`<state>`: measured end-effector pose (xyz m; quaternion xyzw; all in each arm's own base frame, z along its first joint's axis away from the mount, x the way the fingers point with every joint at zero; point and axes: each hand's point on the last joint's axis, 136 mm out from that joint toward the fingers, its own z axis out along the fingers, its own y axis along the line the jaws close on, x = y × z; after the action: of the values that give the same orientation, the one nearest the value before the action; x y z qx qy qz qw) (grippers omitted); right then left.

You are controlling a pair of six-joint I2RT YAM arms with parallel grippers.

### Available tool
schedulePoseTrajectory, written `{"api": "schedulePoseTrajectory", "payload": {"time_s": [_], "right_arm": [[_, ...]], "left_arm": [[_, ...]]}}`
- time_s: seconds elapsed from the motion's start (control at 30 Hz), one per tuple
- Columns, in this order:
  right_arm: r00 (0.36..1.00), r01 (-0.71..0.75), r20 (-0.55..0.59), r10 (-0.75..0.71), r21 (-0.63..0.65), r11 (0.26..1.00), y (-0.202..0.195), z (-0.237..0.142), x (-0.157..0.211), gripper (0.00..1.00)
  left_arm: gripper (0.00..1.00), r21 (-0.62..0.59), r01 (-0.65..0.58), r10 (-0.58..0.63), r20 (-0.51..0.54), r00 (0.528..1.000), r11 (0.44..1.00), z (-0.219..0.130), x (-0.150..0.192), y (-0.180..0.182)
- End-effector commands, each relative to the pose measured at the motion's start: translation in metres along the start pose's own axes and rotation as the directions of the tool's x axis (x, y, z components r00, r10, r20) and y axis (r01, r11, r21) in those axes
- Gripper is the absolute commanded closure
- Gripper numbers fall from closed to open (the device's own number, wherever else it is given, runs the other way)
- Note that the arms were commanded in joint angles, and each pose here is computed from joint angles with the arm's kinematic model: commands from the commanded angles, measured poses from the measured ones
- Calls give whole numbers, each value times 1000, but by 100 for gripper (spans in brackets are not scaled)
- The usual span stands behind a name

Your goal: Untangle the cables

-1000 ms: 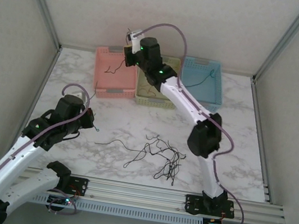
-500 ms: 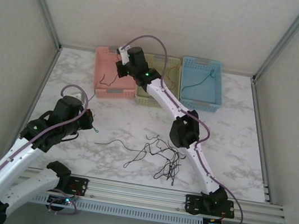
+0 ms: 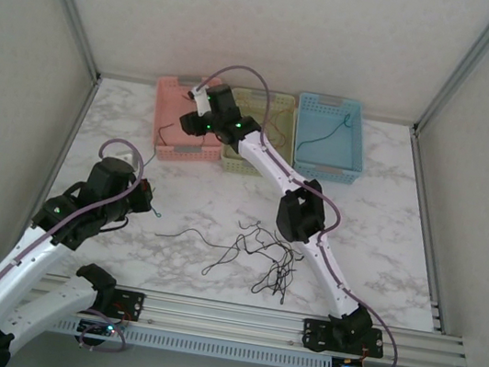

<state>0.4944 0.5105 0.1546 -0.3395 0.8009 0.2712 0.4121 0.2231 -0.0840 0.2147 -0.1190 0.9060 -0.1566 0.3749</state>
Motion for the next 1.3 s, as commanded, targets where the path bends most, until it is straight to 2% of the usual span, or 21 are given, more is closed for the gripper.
{"api": "schedulePoseTrajectory", "payload": {"time_s": [0.0,0.07,0.2,0.47,0.6,0.77,0.93,1.07,1.17,1.27], "right_arm": [[1000,-2,-10,3,57,998,-10,-5,-3,43],[1000,-2,-4,3,66,998,-9,-17,-13,39],[1000,5,6,-5,31,1000,4,-46,-36,38],[996,-88,-5,88,-61,994,42,-144,-72,51],[980,-187,44,194,-122,975,62,-203,-71,51],[952,-241,110,285,-307,921,98,-269,-54,42],[954,-238,81,287,-374,896,120,-281,-32,38],[960,-213,83,267,-400,891,134,-278,-33,35],[961,-221,66,268,-396,891,135,-269,-34,35],[961,-233,41,272,-406,884,138,-259,-33,39]], "left_arm": [[100,6,4,-4,-3,1000,1000,-3,0,0],[100,10,4,-4,-4,1000,1000,-3,0,-1],[100,37,2,-2,-8,1000,999,-4,-1,-6],[100,216,-39,48,-35,998,976,-11,-1,-41],[100,266,-61,70,-25,997,962,-17,-5,-52],[100,360,-79,99,-38,994,930,-26,-9,-74],[100,434,-86,117,-45,992,897,-30,-11,-90],[100,486,-75,130,-79,988,871,-32,-9,-103],[100,496,-77,142,-96,985,865,-34,-6,-105],[100,498,-78,147,-99,984,864,-34,-5,-104]]}}
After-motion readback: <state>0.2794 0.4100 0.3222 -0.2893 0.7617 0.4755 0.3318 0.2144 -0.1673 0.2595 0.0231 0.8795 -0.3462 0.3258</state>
